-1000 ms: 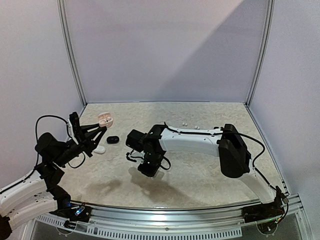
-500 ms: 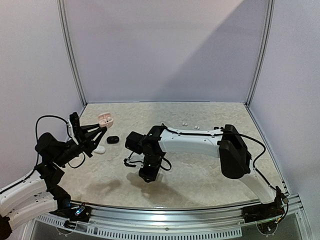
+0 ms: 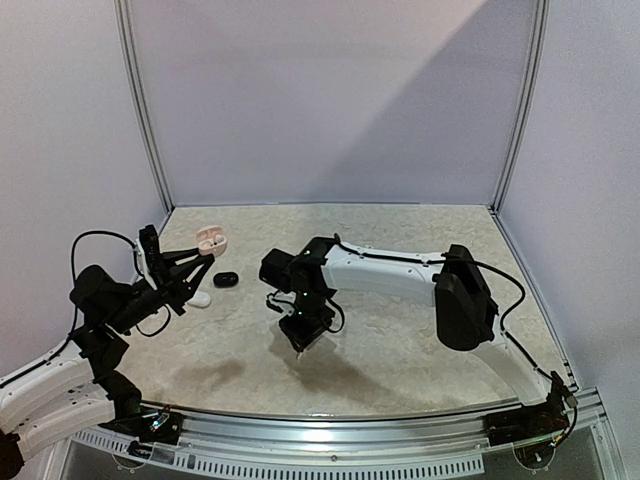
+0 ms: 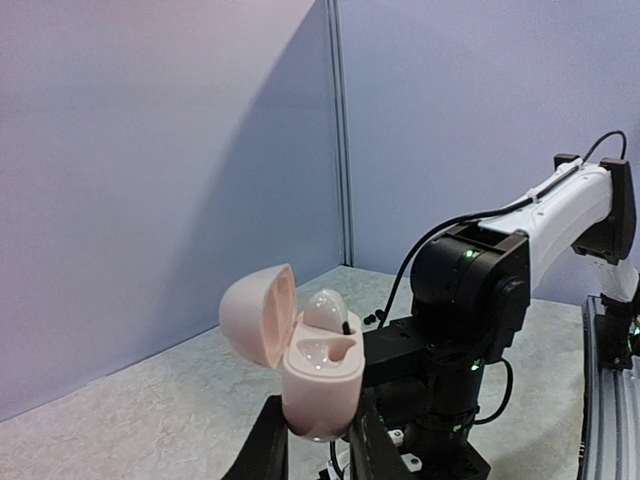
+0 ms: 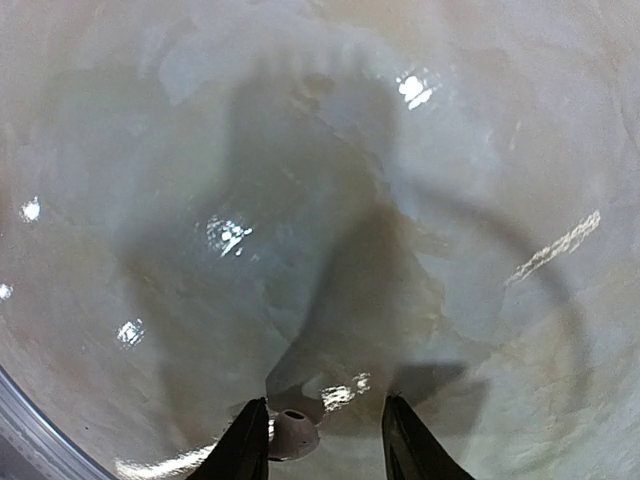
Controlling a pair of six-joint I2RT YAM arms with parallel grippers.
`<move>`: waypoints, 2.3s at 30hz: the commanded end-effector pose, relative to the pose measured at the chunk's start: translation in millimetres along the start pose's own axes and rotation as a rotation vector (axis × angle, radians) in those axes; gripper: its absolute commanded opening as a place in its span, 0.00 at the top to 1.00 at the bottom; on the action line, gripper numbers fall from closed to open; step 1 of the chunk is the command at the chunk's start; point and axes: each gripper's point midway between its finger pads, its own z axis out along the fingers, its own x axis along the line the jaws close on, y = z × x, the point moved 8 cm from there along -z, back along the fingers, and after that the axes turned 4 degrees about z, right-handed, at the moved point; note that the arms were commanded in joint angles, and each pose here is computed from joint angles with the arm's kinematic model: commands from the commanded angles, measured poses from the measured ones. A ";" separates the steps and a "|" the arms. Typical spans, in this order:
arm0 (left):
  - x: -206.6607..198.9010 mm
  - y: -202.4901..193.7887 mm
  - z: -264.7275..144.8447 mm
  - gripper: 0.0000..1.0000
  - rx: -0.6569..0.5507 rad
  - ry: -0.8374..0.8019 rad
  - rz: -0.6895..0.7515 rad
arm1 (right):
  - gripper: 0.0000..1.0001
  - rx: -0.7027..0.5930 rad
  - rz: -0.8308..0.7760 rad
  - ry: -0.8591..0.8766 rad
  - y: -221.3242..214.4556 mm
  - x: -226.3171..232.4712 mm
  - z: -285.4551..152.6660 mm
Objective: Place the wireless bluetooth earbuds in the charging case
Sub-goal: Pick up the left earbud from the center of the board, then insert the left earbud into the left side groove of the charging case.
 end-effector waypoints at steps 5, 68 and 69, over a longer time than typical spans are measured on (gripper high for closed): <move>0.0 -1.2 -2.3 1.00 -0.005 -0.001 0.015 | 0.67 0.051 0.033 -0.024 -5.1 2.7 11.2; 2.8 1.0 -1.1 1.00 -0.007 0.024 0.037 | 1.00 -0.252 -0.039 -0.165 24.4 -6.3 -73.2; 3.4 2.2 -0.8 1.00 -0.010 0.030 0.041 | 1.00 -0.318 -0.050 -0.179 29.5 -5.8 -88.7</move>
